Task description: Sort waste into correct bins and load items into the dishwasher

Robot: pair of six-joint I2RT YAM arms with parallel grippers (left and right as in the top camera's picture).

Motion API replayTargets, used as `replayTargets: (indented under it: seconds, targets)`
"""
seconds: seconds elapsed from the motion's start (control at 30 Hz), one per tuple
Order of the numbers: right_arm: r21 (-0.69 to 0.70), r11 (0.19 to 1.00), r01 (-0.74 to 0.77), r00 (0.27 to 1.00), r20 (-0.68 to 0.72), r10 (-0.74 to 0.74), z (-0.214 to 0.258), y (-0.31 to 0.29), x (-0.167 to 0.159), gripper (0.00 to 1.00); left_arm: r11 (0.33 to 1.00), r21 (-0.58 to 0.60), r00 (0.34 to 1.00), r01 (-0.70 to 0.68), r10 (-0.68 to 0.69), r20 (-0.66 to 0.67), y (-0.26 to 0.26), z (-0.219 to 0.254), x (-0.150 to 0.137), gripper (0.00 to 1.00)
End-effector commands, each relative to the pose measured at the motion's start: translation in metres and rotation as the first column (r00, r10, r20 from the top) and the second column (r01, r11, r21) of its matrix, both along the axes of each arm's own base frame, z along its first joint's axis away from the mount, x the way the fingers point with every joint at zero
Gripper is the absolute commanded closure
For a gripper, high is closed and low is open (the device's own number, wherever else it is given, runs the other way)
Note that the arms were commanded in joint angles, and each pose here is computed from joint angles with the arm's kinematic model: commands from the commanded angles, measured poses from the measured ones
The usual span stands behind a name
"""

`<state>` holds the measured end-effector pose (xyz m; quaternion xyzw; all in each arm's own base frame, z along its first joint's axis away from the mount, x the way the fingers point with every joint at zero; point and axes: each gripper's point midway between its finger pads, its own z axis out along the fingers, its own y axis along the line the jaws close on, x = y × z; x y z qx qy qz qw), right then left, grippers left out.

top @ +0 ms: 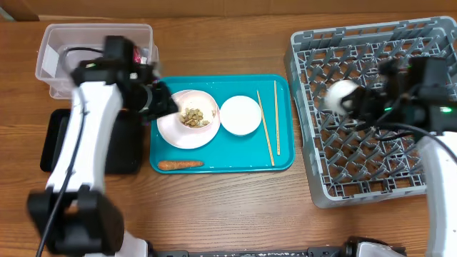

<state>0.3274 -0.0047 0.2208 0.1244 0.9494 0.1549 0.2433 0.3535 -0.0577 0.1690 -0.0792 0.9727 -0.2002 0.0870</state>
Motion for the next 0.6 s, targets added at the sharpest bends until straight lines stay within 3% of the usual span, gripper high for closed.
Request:
replayTargets:
  seconds: [0.0, 0.13, 0.27, 0.43, 0.57]
  targets:
    - [-0.156, 0.945, 0.288, 0.957, 0.025, -0.288, 0.020, -0.074, -0.008, 0.46, 0.957, 0.259, 0.985, -0.128, 0.091, 0.147, 0.061, 0.042, -0.011, 0.57]
    - [-0.245, 0.843, 0.479, 0.871, 0.017, -0.490, 0.017, -0.133, -0.029, 0.46, 0.906, 0.356, 0.969, -0.231, 0.179, 0.172, 0.086, 0.055, -0.025, 0.53]
    - [-0.260, 0.730, 0.632, 0.754, -0.010, -0.656, 0.008, -0.180, -0.052, 0.46, 0.909, 0.352, 0.972, -0.222, 0.178, 0.152, 0.084, 0.053, -0.029, 0.53]
    - [-0.258, 0.649, 0.716, 0.654, -0.077, -0.752, -0.014, -0.214, -0.069, 0.45, 0.909, 0.347, 0.971, -0.231, 0.191, 0.145, 0.084, 0.050, -0.028, 0.53]
    - [-0.263, 0.648, 0.715, 0.634, -0.147, -0.759, -0.036, -0.222, -0.069, 0.44, 0.909, 0.347, 0.971, -0.231, 0.192, 0.144, 0.084, 0.050, -0.028, 0.53]
